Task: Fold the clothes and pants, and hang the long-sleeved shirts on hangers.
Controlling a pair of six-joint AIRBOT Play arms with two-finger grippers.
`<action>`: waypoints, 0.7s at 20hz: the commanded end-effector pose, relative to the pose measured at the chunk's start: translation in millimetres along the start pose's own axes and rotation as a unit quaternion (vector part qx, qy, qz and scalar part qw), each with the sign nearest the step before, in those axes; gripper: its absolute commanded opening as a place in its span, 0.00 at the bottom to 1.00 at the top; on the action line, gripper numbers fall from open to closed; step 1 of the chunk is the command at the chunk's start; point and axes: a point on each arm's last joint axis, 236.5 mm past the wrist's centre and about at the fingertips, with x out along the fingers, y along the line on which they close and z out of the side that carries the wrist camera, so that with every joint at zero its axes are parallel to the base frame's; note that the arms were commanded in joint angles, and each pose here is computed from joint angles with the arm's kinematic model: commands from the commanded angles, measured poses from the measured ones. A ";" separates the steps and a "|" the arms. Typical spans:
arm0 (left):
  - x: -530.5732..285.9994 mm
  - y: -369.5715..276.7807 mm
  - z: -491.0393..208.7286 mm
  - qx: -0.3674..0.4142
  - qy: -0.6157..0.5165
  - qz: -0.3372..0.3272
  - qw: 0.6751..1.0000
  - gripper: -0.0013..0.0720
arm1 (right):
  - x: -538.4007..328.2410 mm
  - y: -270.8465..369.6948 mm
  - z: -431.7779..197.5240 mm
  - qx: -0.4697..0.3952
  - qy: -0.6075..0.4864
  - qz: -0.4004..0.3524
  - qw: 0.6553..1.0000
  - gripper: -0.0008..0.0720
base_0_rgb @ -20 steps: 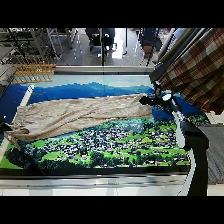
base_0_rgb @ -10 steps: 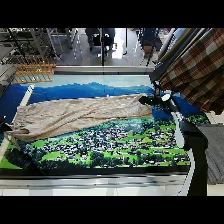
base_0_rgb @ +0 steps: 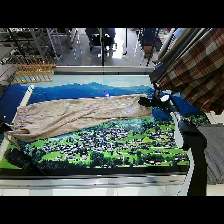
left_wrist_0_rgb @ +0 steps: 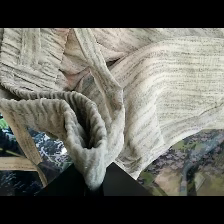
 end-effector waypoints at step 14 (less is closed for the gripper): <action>-53.1 -55.9 8.0 0.034 -0.077 -0.091 0.992 0.04 | -131.8 90.3 64.3 -0.024 -0.030 0.039 0.999 0.03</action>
